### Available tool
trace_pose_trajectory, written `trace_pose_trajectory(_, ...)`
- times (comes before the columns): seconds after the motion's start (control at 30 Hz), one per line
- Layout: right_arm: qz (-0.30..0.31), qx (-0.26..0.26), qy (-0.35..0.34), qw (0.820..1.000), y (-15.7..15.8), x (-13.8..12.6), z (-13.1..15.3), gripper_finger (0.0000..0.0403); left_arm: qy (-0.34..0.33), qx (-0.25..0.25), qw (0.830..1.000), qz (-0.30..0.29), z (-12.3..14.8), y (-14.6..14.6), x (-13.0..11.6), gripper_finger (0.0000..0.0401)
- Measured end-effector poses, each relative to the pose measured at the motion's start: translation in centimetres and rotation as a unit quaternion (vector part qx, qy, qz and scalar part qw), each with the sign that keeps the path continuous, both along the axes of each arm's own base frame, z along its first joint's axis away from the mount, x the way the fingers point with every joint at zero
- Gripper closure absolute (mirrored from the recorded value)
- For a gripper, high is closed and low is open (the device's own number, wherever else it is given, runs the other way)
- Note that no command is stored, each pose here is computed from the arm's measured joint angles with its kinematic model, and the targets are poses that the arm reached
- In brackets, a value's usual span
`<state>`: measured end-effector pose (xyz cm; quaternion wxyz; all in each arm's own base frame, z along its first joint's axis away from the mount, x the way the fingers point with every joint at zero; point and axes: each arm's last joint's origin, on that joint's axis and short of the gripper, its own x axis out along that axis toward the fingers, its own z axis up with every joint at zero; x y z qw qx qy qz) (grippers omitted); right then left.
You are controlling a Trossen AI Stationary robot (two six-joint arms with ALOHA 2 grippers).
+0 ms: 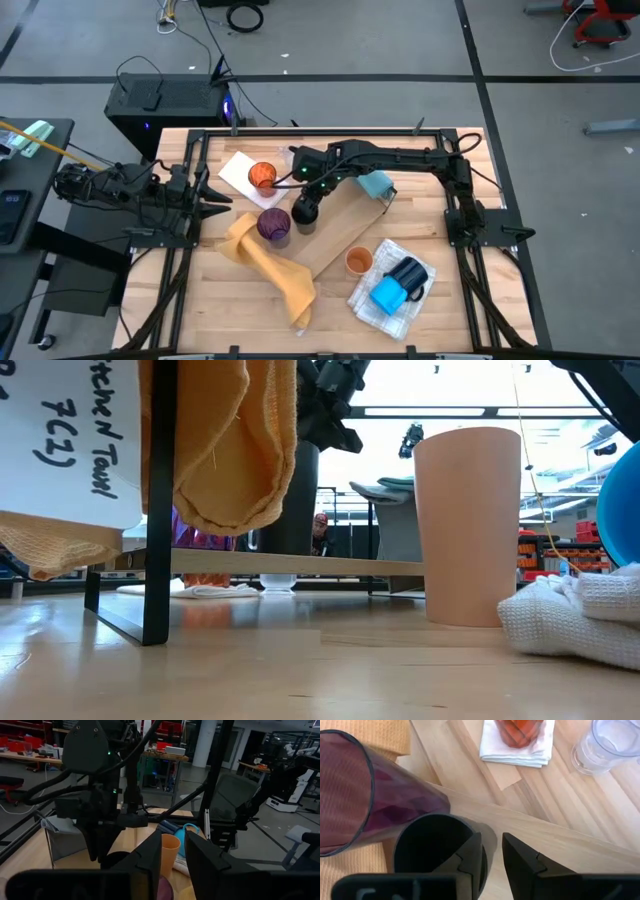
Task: Stack small to large cups/mugs on shelf
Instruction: Put the blue mug on the shelf
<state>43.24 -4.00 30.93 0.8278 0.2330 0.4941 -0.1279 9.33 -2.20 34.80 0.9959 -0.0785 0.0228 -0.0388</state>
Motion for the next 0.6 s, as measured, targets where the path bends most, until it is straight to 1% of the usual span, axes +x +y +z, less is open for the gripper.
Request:
trace_pose_trajectory(0.07,0.000,-0.001,0.001,1.000,-0.1,-0.3,0.3,0.0319,0.000,0.000,1.000,0.000,0.0,0.0,0.0,0.0307)
trace_pose_trajectory(0.33,0.000,-0.009,-0.041,0.999,-0.3,-0.2,2.7,0.0319,0.002,0.001,1.000,0.000,0.0,0.0,0.0,0.0308)
trace_pose_trajectory(0.47,0.014,-0.011,-0.052,0.998,-0.2,-0.6,4.3,0.0319,0.003,0.002,1.000,0.000,-0.1,0.0,0.0,0.0313)
trace_pose_trajectory(0.53,0.028,-0.011,-0.049,0.998,0.1,-1.0,5.1,0.0319,0.003,0.002,1.000,0.000,-0.1,0.0,0.0,0.0314)
trace_pose_trajectory(0.6,0.042,-0.012,-0.031,0.999,0.8,-1.6,5.8,0.0319,0.003,0.001,1.000,0.000,-0.1,0.0,0.0,0.0313)
